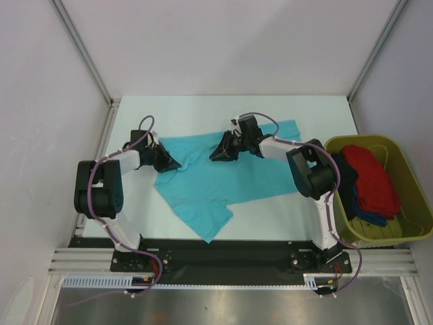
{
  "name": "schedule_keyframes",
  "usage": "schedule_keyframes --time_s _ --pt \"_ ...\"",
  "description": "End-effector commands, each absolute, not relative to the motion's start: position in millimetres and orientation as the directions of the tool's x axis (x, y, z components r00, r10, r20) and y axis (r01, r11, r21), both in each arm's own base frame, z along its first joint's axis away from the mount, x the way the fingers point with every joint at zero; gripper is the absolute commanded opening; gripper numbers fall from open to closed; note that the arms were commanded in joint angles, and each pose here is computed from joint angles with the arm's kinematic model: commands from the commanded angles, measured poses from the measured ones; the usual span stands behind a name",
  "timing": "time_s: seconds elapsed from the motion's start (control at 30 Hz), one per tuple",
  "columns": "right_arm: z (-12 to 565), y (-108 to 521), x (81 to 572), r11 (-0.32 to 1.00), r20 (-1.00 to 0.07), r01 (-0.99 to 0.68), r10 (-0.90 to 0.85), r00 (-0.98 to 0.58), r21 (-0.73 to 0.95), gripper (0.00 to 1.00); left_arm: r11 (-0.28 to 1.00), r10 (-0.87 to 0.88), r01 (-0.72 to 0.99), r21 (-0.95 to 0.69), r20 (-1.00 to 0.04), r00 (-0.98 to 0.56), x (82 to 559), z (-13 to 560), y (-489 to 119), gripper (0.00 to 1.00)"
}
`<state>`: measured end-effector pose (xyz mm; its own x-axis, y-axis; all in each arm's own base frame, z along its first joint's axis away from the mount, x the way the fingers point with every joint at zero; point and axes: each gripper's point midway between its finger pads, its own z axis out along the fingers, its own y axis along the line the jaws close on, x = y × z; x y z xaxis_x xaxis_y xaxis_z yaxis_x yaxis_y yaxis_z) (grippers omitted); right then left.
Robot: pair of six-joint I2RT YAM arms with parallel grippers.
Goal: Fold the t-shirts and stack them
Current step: Fold the tshirt
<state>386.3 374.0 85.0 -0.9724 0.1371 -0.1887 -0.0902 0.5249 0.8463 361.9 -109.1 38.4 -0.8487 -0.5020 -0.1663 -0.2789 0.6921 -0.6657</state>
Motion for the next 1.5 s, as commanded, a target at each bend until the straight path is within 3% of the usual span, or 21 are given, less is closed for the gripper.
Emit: schedule_keyframes --time_s 0.0,0.43,0.53,0.7,1.47 --pt "89 392 388 0.418 -0.104 -0.02 0.18 -0.978 0.908 0.23 0.65 -0.546 -0.188 -0.737 -0.28 -0.79 401 94 -110 0.0" --pt "67 416 410 0.417 -0.01 0.112 0.28 -0.96 0.902 0.09 0.619 -0.612 -0.217 -0.755 -0.289 -0.737 454 91 -90 0.0" --pt "68 424 414 0.425 -0.021 0.111 0.295 -0.955 0.898 0.11 0.614 -0.618 -0.226 -0.756 -0.282 -0.734 461 86 -89 0.0" --pt "57 433 416 0.449 -0.016 0.122 0.291 -0.957 0.885 0.22 0.593 -0.637 -0.219 -0.775 -0.285 -0.716 474 88 -86 0.0" --pt "38 443 441 0.447 0.023 0.21 0.387 -0.922 0.87 0.29 0.605 -0.621 -0.213 -0.767 -0.288 -0.729 480 84 -80 0.0"
